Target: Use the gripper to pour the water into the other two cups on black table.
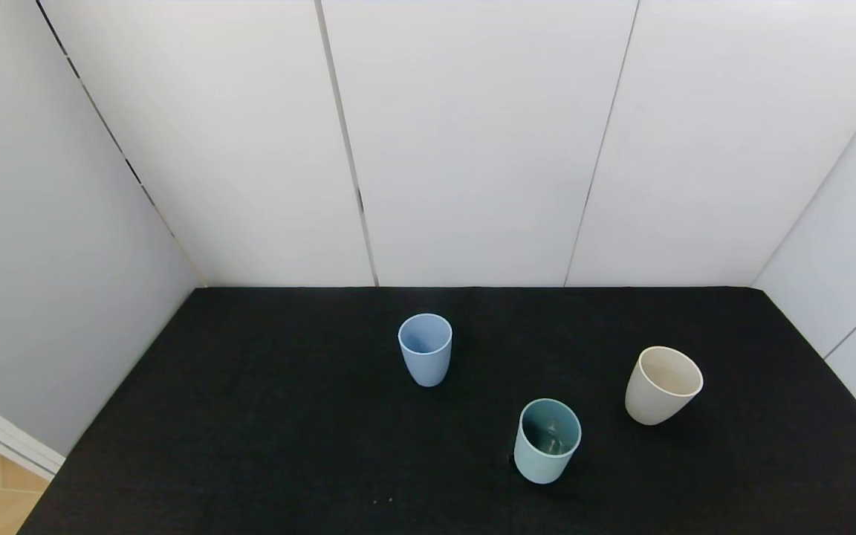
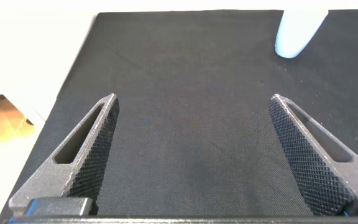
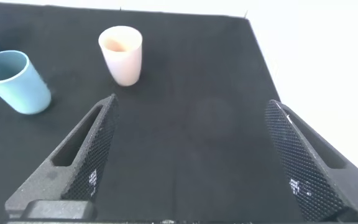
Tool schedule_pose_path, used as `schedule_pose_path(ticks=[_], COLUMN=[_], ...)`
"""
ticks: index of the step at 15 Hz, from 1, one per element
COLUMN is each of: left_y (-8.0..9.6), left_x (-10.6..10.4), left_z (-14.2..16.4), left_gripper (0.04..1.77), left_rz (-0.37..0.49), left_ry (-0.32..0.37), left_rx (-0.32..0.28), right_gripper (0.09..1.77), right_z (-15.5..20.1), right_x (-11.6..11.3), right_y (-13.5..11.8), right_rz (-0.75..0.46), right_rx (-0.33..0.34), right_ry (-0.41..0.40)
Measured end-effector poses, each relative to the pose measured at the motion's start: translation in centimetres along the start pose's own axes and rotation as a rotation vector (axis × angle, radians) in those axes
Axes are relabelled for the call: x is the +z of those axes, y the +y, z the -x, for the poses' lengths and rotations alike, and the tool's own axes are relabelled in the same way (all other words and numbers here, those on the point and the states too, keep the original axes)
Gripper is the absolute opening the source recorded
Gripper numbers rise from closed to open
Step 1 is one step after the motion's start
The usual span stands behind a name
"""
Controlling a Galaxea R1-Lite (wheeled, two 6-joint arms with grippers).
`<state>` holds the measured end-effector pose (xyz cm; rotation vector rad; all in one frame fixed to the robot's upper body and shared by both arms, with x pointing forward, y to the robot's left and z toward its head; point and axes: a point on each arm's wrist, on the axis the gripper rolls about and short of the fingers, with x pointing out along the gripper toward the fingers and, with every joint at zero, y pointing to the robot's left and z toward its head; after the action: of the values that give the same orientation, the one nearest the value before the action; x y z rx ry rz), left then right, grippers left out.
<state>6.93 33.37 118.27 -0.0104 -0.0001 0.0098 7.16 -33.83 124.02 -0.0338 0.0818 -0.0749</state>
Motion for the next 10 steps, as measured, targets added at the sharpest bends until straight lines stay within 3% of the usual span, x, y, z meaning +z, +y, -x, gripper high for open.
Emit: schedule_pose_path(ticks=[5, 7, 10], left_y=[0.0, 0.0, 0.0], left_x=[0.0, 0.0, 0.0], left_z=[0.0, 0.0, 0.0], left_gripper=[1.72, 1.72, 1.72], left_rz=[0.0, 0.0, 0.0], left_ry=[0.0, 0.0, -0.001], left_rx=[0.0, 0.0, 0.0], right_gripper=[1.7, 1.7, 1.7], right_z=[0.5, 0.2, -0.1], right_x=[-3.3, -3.9, -5.5], right_y=[0.0, 0.2, 0.3], right_rz=[-0.006, -0.02, -0.017], right_rx=[-0.029, 0.008, 0.052], right_ry=[-0.095, -0.168, -0.099])
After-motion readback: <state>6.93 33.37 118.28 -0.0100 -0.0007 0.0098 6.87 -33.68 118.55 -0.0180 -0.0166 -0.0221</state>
